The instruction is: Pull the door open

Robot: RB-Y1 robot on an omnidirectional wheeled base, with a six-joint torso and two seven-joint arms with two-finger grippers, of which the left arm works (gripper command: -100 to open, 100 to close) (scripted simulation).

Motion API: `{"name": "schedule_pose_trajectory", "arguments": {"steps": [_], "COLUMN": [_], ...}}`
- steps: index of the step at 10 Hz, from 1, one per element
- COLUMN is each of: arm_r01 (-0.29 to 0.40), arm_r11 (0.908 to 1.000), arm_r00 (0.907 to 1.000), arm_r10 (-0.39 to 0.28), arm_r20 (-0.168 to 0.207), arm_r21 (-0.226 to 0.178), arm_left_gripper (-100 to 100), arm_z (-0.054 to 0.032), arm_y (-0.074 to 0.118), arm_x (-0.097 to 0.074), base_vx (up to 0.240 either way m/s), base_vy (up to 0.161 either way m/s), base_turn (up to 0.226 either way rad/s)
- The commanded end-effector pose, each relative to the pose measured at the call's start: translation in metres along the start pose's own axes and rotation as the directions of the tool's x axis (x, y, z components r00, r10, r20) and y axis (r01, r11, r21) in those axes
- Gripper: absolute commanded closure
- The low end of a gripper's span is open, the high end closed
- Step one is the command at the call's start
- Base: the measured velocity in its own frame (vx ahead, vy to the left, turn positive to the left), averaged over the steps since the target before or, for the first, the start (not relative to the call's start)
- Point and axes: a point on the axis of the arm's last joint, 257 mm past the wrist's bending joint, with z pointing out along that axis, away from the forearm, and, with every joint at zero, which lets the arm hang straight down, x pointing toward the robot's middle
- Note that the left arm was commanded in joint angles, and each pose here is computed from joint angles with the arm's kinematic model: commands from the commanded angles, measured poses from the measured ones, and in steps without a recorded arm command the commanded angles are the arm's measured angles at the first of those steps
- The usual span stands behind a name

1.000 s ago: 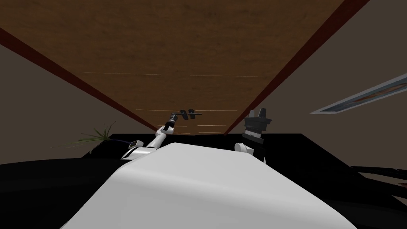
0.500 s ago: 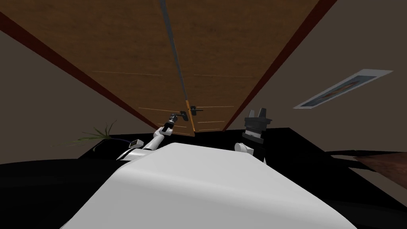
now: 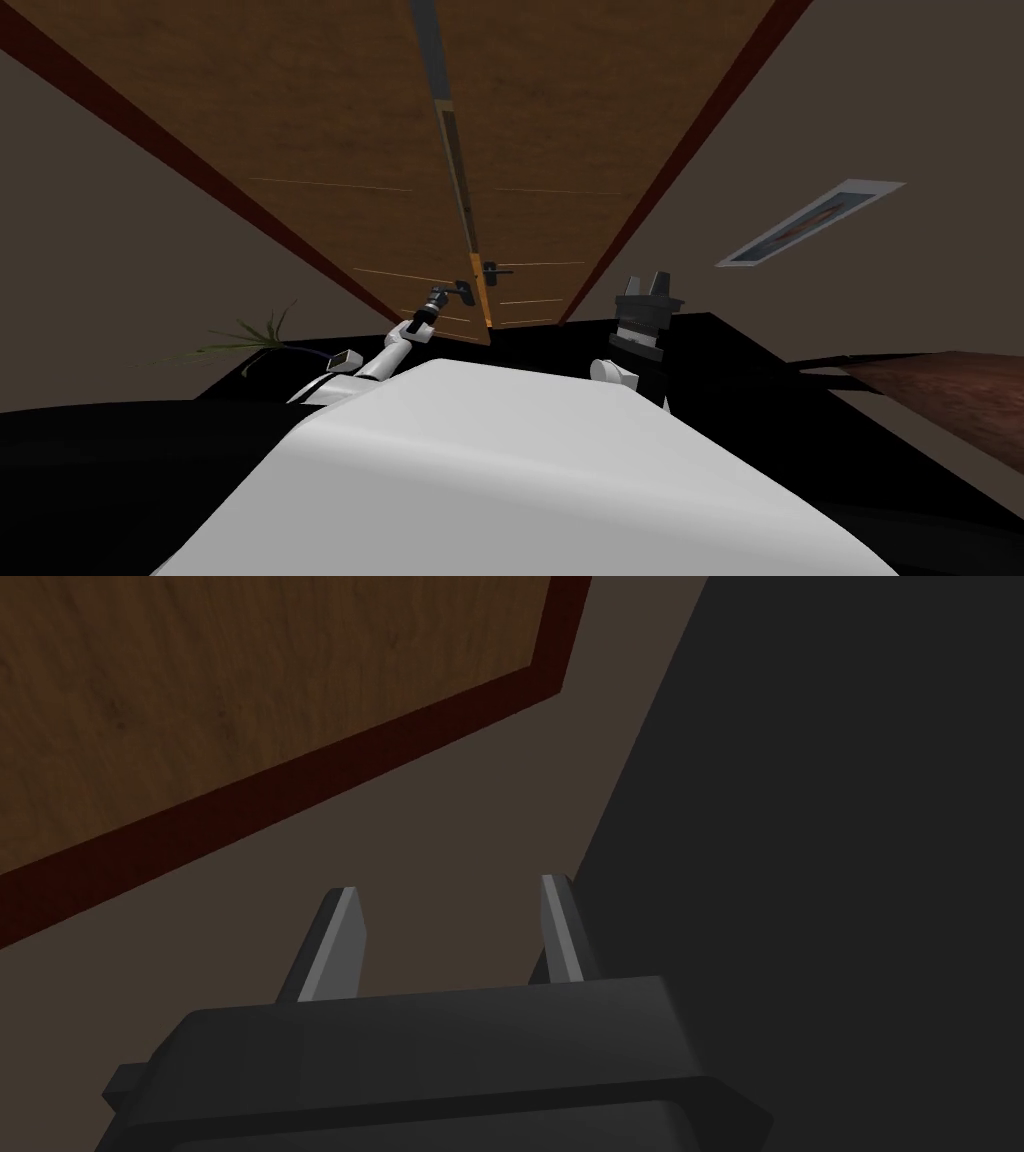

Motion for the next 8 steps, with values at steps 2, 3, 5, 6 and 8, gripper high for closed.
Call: {"name": "schedule_pose_trajectory", "arguments": {"steps": [2,3,5,6,8], "arm_r01": [-0.001,-0.001,0.001,0.002,0.006], "arm_r11": [1.0,1.0,0.9999,0.9999,0.9999], "arm_r00": [0.9996,0.9993,0.9967,0.9945,0.9906], "arm_r10": [0.001,0.001,0.0,-0.001,-0.004], "arm_r20": [-0.029,-0.038,-0.081,-0.104,-0.137], "arm_r21": [0.006,0.007,0.011,0.012,0.012], "arm_left_gripper": [100,100,100,100,100], "arm_z": [-0.0062,-0.0081,-0.0171,-0.0222,-0.0294], "arm_y": [-0.001,-0.002,-0.002,-0.002,-0.002], "arm_x": [0.003,0.004,0.011,0.015,0.02], "base_vx": [-0.08,-0.186,-0.202,-0.208,-0.2], "base_vy": [0.048,0.078,0.076,0.126,0.103], "base_turn": [-0.044,-0.104,-0.118,-0.126,-0.089]}}
